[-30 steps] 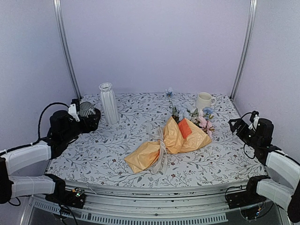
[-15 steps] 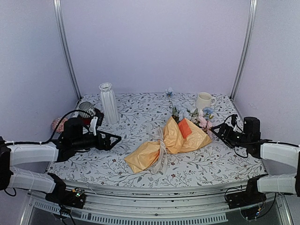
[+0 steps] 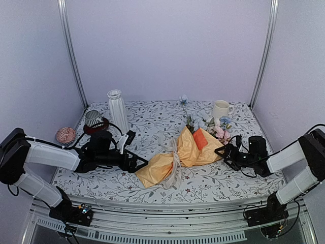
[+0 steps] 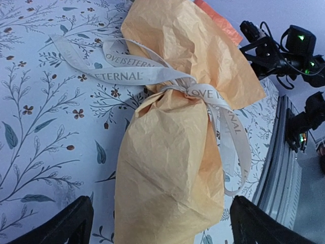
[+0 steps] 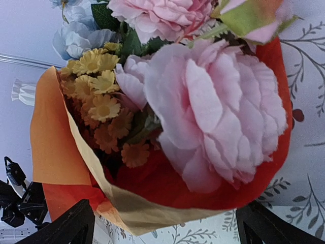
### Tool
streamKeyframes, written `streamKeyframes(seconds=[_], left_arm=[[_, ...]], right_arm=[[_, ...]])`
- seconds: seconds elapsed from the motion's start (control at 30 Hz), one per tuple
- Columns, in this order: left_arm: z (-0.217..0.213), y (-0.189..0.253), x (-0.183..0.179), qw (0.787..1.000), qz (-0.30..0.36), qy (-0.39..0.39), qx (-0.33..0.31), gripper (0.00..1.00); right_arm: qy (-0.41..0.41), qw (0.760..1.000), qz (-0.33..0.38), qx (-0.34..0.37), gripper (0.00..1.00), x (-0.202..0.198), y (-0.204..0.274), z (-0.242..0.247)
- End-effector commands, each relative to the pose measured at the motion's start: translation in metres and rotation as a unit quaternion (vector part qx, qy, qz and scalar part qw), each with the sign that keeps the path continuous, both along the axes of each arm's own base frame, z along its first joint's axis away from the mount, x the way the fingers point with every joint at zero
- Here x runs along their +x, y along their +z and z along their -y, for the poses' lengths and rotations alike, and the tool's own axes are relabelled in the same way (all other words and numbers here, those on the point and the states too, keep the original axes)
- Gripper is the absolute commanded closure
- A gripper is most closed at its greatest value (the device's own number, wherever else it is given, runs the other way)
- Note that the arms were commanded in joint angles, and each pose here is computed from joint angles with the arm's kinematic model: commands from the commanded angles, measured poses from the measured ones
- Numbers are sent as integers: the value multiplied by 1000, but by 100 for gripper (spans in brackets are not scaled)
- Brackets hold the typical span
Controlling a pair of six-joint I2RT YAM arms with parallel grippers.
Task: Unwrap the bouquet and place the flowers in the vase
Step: Adjust the tied bouquet at the center of the board.
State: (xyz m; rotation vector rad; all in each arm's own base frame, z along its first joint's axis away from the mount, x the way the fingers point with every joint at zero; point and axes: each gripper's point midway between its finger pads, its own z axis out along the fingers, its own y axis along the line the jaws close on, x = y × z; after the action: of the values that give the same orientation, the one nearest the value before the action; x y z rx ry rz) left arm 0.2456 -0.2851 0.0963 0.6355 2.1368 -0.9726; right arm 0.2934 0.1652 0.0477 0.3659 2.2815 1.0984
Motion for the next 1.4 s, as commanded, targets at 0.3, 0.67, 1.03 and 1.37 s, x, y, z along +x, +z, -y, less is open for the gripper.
streamKeyframes(seconds=[0.3,0.67,1.03,1.37], left_arm=[[26,-25,-4,998,-31,-49,36,15],[26,-43,-10,996,-60,-47,48,15],[67,-47,-28,992,-70,-97,45,17],[109,-42,-38,989,-58,-129,38,20]], right_arm=[[21,999,22,19,12,76,2,-33],[91,994,-5,54,13,135,-13,-76],[79,991,53,-91,9,90,25,-31],[79,979,57,-181,10,23,28,5]])
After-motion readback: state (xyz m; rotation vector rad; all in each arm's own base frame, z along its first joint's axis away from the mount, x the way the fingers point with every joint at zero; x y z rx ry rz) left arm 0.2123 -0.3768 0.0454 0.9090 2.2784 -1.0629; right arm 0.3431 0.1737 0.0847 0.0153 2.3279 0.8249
